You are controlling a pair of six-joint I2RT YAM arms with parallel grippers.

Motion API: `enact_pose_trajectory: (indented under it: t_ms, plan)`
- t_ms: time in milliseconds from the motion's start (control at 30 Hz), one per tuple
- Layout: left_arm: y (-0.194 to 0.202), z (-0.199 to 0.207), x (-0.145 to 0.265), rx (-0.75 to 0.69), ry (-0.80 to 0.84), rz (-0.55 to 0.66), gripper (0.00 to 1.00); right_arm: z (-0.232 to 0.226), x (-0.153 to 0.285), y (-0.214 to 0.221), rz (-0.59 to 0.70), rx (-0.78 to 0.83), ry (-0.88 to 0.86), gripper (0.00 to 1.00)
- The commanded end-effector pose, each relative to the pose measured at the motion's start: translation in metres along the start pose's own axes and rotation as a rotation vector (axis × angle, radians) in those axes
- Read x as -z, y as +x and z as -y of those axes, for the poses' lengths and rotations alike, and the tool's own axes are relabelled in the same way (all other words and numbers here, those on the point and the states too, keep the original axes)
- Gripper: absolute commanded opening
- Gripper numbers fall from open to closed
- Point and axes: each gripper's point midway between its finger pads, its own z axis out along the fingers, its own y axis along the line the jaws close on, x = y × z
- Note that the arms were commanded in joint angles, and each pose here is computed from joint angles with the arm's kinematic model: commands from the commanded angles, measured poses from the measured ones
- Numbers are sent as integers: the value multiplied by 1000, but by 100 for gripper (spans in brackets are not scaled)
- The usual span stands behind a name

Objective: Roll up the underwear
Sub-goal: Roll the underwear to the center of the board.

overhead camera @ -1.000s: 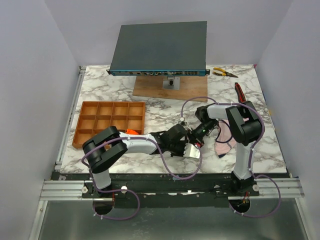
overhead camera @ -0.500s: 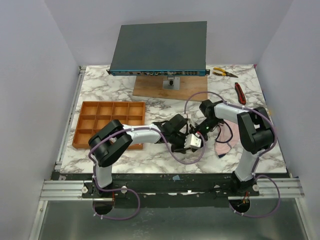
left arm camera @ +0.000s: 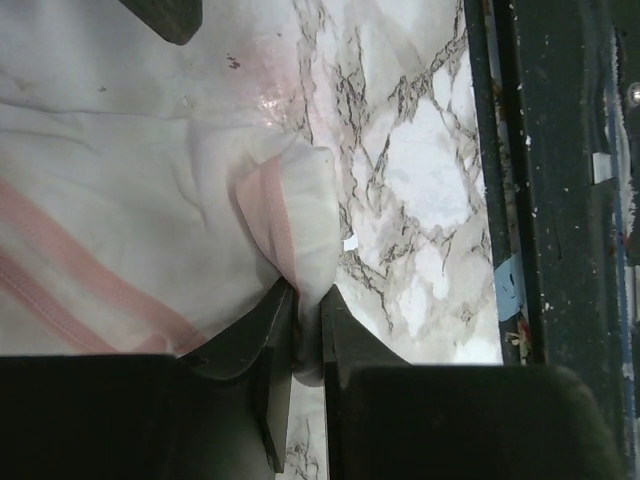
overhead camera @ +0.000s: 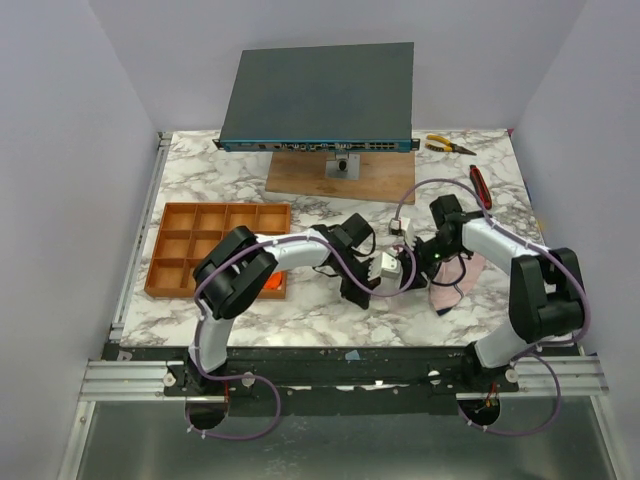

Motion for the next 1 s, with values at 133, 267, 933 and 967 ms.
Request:
enact_pose_trajectory:
  t_ms: [133, 267, 933, 967]
  plan:
    - [8, 18, -7, 133, 162, -41, 0, 7, 21, -7, 96, 63, 196, 54]
    - [2, 18, -5, 188, 220, -16, 0, 13, 32, -10, 136, 77, 272, 53]
    - [-4, -12, -5, 453, 304, 20, 0, 6, 63, -8, 284, 216, 330, 50]
    - [-6, -14, -6, 464, 316, 20, 0, 2, 61, -9, 277, 231, 312, 50]
